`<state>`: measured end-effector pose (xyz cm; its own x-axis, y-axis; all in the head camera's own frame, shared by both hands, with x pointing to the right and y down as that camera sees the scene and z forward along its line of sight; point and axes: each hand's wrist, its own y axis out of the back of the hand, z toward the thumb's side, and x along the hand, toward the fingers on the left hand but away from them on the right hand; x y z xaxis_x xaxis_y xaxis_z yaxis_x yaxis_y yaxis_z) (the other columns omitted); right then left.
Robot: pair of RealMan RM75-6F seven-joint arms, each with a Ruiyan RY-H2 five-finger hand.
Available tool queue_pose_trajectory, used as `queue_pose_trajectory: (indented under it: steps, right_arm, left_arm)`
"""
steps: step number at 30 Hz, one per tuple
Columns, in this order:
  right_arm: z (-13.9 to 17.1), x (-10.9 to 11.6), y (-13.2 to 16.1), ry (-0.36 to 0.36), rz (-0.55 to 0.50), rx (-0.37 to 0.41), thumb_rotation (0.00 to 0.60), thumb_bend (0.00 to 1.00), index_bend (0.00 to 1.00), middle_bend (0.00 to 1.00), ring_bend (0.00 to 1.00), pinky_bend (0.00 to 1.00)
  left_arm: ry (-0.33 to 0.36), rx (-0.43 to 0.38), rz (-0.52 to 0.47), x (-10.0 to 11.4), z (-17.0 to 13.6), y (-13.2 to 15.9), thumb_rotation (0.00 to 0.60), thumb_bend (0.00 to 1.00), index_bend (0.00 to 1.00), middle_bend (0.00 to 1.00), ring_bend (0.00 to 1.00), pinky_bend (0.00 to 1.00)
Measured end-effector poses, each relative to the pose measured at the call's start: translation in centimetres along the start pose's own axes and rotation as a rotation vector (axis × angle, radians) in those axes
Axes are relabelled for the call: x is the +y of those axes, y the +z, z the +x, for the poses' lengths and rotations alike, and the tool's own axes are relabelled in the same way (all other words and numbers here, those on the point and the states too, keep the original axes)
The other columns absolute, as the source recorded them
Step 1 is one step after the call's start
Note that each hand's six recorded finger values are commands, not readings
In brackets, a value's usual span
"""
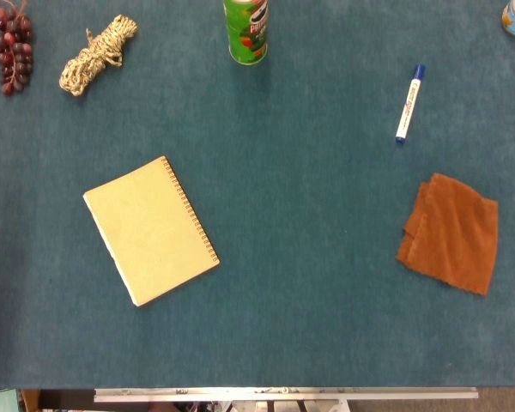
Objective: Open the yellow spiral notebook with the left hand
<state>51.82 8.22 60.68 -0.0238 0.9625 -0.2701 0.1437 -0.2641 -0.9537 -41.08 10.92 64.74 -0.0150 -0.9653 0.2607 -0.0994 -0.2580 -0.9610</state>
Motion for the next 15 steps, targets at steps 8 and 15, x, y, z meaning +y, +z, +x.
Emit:
queue_pose_trajectory:
  steps: [8,15]
  right_arm:
    - [-0.4,0.8,0.3,-0.019,0.008,0.015,0.6,0.33,0.25,0.26,0.21,0.29]
    - [-0.7,1.3,0.8,-0.03,0.006,0.026,0.6,0.33,0.25,0.26,0.21,0.29]
  left_arm:
    - [-0.025,-0.064,0.033,-0.2,0.4,0.1,0.6,0.36,0.12,0.06,0.0,0.0]
    - [-0.084,-0.204,0.116,-1.4,1.4,-0.3,0.6,0.36,0.12,0.06,0.0,0.0]
